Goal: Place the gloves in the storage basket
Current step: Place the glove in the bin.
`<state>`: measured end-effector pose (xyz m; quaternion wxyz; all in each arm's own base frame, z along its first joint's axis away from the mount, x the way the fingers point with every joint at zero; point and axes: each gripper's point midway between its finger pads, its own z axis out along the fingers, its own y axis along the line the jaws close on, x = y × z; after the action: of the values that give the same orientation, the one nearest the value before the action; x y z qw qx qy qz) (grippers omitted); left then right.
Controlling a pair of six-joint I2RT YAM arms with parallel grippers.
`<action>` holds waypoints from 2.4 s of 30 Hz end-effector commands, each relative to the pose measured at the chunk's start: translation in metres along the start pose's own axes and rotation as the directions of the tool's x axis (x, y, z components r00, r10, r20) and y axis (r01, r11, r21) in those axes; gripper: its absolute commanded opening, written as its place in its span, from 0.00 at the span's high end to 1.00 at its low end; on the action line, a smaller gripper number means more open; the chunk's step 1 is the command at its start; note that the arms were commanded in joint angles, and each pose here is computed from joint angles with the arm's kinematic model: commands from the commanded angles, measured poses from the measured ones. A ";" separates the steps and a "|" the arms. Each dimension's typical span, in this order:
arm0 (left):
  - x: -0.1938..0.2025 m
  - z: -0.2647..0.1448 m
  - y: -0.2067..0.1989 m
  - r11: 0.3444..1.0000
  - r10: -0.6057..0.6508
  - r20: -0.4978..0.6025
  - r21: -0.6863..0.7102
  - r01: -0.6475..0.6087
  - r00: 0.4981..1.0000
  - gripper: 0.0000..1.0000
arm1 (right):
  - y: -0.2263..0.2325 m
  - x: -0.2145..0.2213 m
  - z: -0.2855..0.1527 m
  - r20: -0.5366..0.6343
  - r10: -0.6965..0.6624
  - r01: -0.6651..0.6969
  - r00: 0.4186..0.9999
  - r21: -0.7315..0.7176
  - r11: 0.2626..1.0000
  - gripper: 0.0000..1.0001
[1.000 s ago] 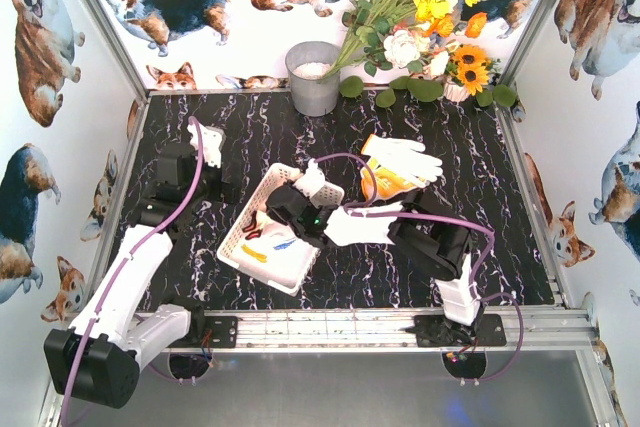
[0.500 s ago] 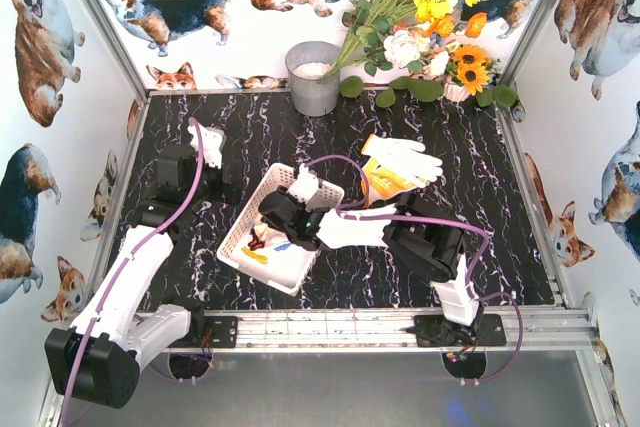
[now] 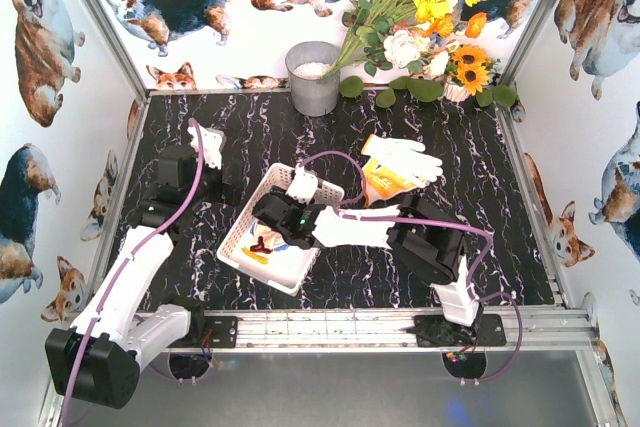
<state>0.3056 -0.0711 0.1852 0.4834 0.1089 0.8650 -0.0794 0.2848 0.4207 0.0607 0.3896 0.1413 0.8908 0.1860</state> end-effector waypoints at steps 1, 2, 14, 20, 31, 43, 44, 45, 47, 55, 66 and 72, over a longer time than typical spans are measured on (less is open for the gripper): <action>-0.006 -0.002 0.003 1.000 -0.012 0.035 -0.008 0.012 0.999 0.00 | 0.006 -0.034 -0.028 0.070 0.039 -0.039 0.997 -0.013 0.999 0.37; -0.006 -0.002 0.004 1.000 -0.011 0.034 -0.009 0.012 0.999 0.00 | 0.004 -0.034 -0.030 0.064 0.042 -0.041 0.997 -0.012 0.999 0.37; -0.005 -0.003 0.005 1.000 -0.008 0.027 -0.015 0.008 1.000 0.00 | 0.001 -0.016 -0.044 -0.060 0.078 -0.079 0.995 -0.017 0.997 0.52; -0.004 -0.003 0.006 1.000 -0.008 0.024 -0.019 0.008 1.000 0.00 | -0.005 -0.007 -0.042 -0.087 0.086 -0.087 0.993 -0.010 0.996 0.84; -0.006 -0.003 0.000 0.999 -0.038 0.029 0.006 0.038 0.999 0.00 | 0.008 0.008 -0.025 -0.110 0.107 -0.112 0.988 -0.048 0.993 0.95; -0.017 -0.010 -0.014 0.987 -0.151 0.045 0.067 0.148 0.987 0.00 | 0.012 0.001 -0.031 -0.104 0.054 -0.061 0.993 -0.065 0.996 0.70; -0.019 -0.012 -0.016 0.985 -0.164 0.042 0.069 0.161 0.986 0.00 | 0.013 -0.006 -0.036 -0.084 0.043 -0.049 0.996 -0.070 0.996 0.65; -0.021 -0.014 -0.016 0.982 -0.178 0.038 0.067 0.175 0.983 0.00 | 0.013 -0.014 -0.041 -0.064 0.035 -0.040 0.997 -0.074 0.996 0.59; -0.022 -0.018 -0.018 0.975 -0.214 0.022 0.065 0.212 0.977 0.00 | 0.011 -0.030 -0.053 -0.029 0.015 -0.017 0.999 -0.075 0.997 0.48; -0.006 -0.030 -0.039 0.912 -0.387 -0.067 0.117 0.393 0.919 0.07 | -0.009 -0.087 -0.108 0.086 -0.038 0.047 0.996 -0.112 0.993 0.39; 0.067 -0.025 -0.084 0.823 -0.487 -0.330 0.137 0.552 0.809 0.49 | -0.061 -0.126 -0.133 0.019 -0.091 0.093 0.996 -0.164 0.982 0.46; 0.104 -0.011 -0.106 0.847 -0.459 -0.429 0.055 0.529 0.778 0.62 | -0.098 -0.134 -0.145 0.025 -0.071 0.073 0.997 -0.114 0.991 0.48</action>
<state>0.2177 -0.1511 0.1208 0.2664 -0.0438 0.9233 -0.2731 0.2617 0.2630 0.1823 0.4055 0.0921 0.8841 0.2131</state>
